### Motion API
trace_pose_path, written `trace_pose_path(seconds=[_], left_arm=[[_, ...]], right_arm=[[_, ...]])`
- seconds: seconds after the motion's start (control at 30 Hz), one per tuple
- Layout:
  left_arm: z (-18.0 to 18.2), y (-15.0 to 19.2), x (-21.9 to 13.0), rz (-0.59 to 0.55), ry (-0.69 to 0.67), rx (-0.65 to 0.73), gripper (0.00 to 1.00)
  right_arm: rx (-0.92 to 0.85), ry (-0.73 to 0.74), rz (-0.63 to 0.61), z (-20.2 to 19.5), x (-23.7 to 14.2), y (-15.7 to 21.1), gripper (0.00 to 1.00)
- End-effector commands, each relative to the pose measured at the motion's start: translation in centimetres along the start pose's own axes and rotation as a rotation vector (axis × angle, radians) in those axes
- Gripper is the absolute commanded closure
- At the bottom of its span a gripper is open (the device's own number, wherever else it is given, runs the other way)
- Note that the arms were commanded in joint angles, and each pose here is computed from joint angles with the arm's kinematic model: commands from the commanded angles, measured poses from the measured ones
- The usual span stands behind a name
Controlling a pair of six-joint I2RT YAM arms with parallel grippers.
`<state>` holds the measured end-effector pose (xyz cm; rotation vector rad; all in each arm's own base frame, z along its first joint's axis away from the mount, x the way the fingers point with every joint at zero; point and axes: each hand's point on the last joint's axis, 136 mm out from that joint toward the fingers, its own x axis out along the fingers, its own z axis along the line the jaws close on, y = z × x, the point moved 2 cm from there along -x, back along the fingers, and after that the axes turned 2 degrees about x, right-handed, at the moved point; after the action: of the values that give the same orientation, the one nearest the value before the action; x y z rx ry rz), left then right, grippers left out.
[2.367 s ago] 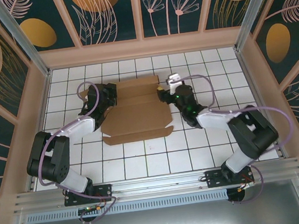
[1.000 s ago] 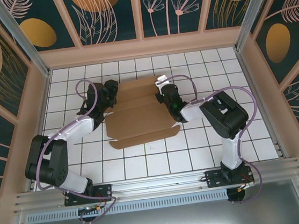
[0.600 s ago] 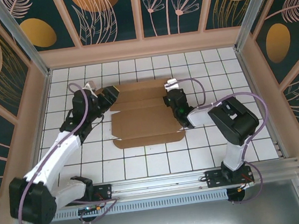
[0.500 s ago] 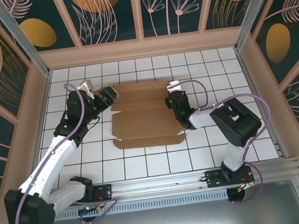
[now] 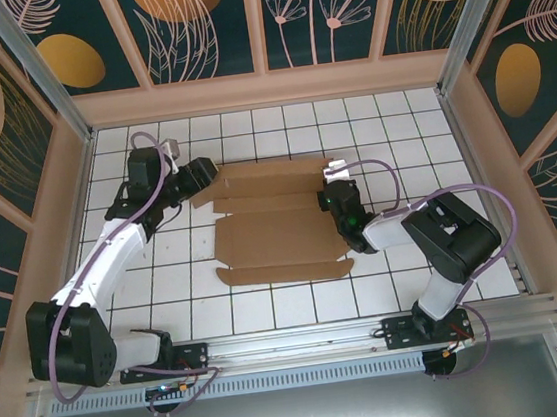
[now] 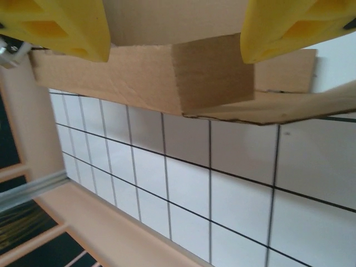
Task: Fold the paper box
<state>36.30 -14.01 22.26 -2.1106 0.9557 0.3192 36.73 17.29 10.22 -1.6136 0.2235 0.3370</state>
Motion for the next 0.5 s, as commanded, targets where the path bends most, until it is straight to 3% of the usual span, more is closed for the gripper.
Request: trace_pose_path(seconds=[0.0,0.47], left_arm=[[-1.2,0.2,0.5,0.017,0.098,-0.018,0.38],[-0.1,2.6,2.9,0.051,0.201,-0.145,0.44]], right_arm=[[0.003,0.000,0.025,0.2,-0.4,1.1,1.00],[-0.004,-0.034,0.035,1.4,-0.2,1.4,1.00]])
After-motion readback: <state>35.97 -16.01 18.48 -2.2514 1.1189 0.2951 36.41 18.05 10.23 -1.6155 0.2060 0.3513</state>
